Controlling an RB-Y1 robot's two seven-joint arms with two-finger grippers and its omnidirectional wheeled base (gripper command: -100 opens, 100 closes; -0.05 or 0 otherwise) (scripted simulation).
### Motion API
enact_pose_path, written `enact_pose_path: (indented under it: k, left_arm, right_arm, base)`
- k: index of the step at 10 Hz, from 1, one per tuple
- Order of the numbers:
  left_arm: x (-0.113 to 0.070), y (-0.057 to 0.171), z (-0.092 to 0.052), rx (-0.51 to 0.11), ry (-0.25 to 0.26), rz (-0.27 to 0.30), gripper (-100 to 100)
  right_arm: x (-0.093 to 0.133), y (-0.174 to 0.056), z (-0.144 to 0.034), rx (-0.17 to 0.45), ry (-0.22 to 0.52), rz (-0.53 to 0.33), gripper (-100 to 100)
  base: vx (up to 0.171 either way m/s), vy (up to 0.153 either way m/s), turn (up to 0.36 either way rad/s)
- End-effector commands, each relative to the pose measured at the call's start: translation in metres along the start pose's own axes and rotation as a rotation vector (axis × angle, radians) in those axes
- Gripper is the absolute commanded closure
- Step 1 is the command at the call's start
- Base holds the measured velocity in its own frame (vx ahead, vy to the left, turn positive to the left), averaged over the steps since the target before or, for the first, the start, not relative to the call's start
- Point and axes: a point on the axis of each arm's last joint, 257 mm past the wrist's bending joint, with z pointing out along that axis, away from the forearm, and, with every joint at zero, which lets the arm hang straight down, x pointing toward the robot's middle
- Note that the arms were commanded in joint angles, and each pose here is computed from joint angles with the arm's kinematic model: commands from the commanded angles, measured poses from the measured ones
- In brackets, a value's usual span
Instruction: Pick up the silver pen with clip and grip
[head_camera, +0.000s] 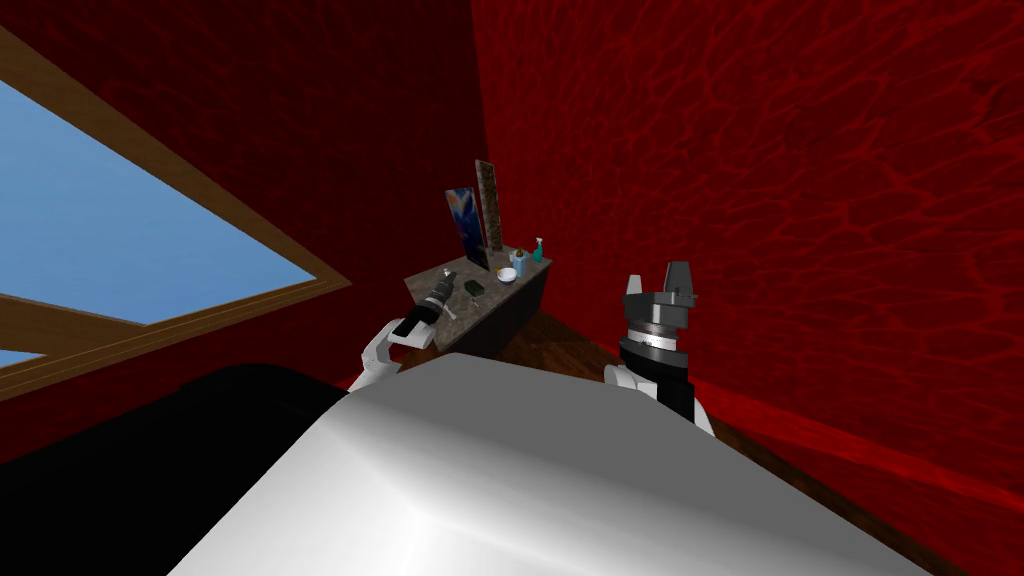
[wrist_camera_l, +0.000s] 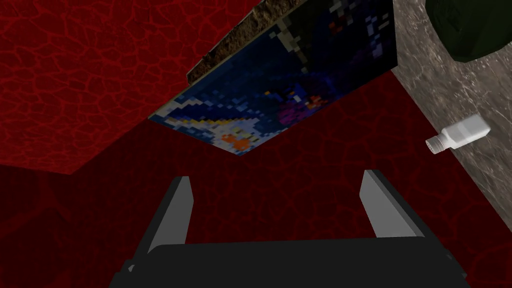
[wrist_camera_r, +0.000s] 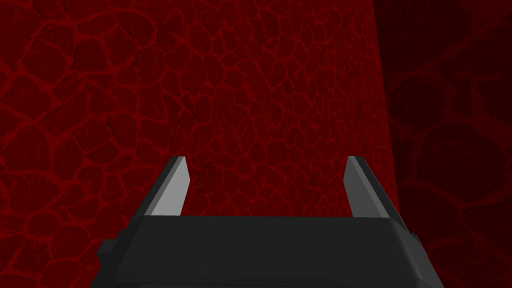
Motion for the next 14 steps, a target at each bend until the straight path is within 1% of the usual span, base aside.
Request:
enact_pose_path:
  k: [1, 2, 3, 4, 5, 6, 7, 8, 9, 10, 11, 12, 13, 14]
  left_arm:
    - [-0.005, 0.018, 0.002, -0.06, 0.017, 0.022, -100]
    - [-0.005, 0.023, 0.002, -0.076, 0.018, 0.022, -100]
    - [-0.01, 0.034, 0.004, -0.112, 0.031, 0.04, -100]
    - [-0.009, 0.04, 0.003, -0.136, 0.033, 0.04, -100]
    - [-0.014, 0.052, 0.004, -0.176, 0.046, 0.058, -100]
    - [-0.014, 0.057, 0.003, -0.196, 0.048, 0.058, -100]
    - [-0.018, 0.069, 0.004, -0.233, 0.06, 0.075, -100]
    - [-0.018, 0.075, 0.002, -0.256, 0.062, 0.076, -100]
    - [-0.022, 0.087, 0.002, -0.296, 0.075, 0.092, -100]
    - [-0.022, 0.092, 0.0, -0.317, 0.077, 0.092, -100]
    - [-0.026, 0.104, -0.001, -0.36, 0.091, 0.108, -100]
    - [-0.026, 0.109, -0.003, -0.379, 0.093, 0.108, -100]
    - [-0.029, 0.122, -0.005, -0.425, 0.108, 0.123, -100]
    - [-0.029, 0.126, -0.007, -0.441, 0.11, 0.124, -100]
  right_arm:
    - [0.0, 0.0, 0.0, 0.0, 0.0, 0.0, 0]
    - [0.0, 0.0, 0.0, 0.0, 0.0, 0.0, 0]
    - [0.0, 0.0, 0.0, 0.0, 0.0, 0.0, 0]
    - [0.0, 0.0, 0.0, 0.0, 0.0, 0.0, 0]
    - [0.0, 0.0, 0.0, 0.0, 0.0, 0.0, 0]
    - [0.0, 0.0, 0.0, 0.0, 0.0, 0.0, 0]
    - [0.0, 0.0, 0.0, 0.0, 0.0, 0.0, 0]
    - [0.0, 0.0, 0.0, 0.0, 0.0, 0.0, 0]
    - [0.0, 0.0, 0.0, 0.0, 0.0, 0.0, 0]
    - [0.0, 0.0, 0.0, 0.0, 0.0, 0.0, 0]
    - [0.0, 0.0, 0.0, 0.0, 0.0, 0.0, 0]
    - [0.0, 0.0, 0.0, 0.0, 0.0, 0.0, 0]
    - [0.0, 0.0, 0.0, 0.0, 0.0, 0.0, 0]
    - [0.0, 0.0, 0.0, 0.0, 0.0, 0.0, 0]
  base:
    - [0.029, -0.014, -0.043]
    - [0.025, -0.009, -0.018]
    - [0.038, -0.009, -0.036]
    - [0.032, -0.01, -0.021]
    - [0.038, -0.022, -0.037]
    - [0.027, -0.019, -0.021]
    - [0.03, -0.028, -0.04]
    - [0.026, -0.024, -0.026]
    - [0.033, -0.03, -0.043]
    - [0.033, -0.027, -0.021]
    - [0.037, -0.034, -0.04]
    - [0.03, -0.033, -0.027]
    - [0.037, -0.043, -0.052]
    - [0.029, -0.038, -0.02]
